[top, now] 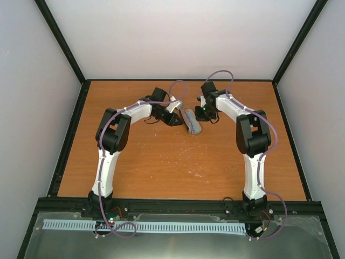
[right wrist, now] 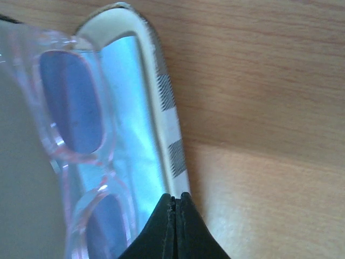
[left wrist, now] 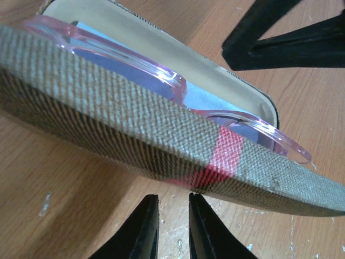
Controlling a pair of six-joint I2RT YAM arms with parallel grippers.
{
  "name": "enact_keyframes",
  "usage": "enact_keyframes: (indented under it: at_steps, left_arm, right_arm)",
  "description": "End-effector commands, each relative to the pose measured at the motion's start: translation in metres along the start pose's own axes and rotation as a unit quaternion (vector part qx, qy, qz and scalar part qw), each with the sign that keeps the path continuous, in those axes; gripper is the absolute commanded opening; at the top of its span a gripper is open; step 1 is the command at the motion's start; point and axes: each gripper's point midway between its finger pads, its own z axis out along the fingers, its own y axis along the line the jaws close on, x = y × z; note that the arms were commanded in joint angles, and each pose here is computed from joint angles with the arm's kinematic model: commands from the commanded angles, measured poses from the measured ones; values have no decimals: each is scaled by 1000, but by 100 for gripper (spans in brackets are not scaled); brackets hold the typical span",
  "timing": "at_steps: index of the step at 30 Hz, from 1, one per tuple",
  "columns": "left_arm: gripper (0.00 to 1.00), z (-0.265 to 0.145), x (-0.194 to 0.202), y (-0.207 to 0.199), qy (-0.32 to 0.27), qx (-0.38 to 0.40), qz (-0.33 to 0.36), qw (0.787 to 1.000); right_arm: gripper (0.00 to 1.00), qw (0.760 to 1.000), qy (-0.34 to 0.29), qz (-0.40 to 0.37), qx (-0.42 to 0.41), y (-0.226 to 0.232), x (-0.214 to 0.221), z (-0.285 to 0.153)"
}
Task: Organize the sunglasses
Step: Adjust the sunglasses case at the center of the board.
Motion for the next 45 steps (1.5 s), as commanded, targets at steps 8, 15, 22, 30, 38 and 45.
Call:
enact_keyframes:
  at_steps: [8,15,22,30,38,45]
  left_arm:
    - [18,0,-13,-6,-10,-1,17,1000]
    - [18,-1,-11,-6,-6,-7,18,1000]
    - [18,-3,-10,-4,-1,-13,19,1000]
    - [18,-4,-10,-4,2,-18,21,1000]
    - [18,-5,-12,-3,5,-21,20,1000]
    - [18,-7,-18,-2,9,-26,26,999]
  right_arm:
    - [3,999,-23,-7,-36,26,5,-14]
    - [3,999,-33,-12,-20,21,3,-17]
    - [3,997,-79,-11,-11,19,-13,-43]
    - [3,999,-35,16,-2,-5,-1,-5]
    - [3,1000,-12,16,-15,-3,6,18]
    - [3,999,-11,10,-30,7,9,21]
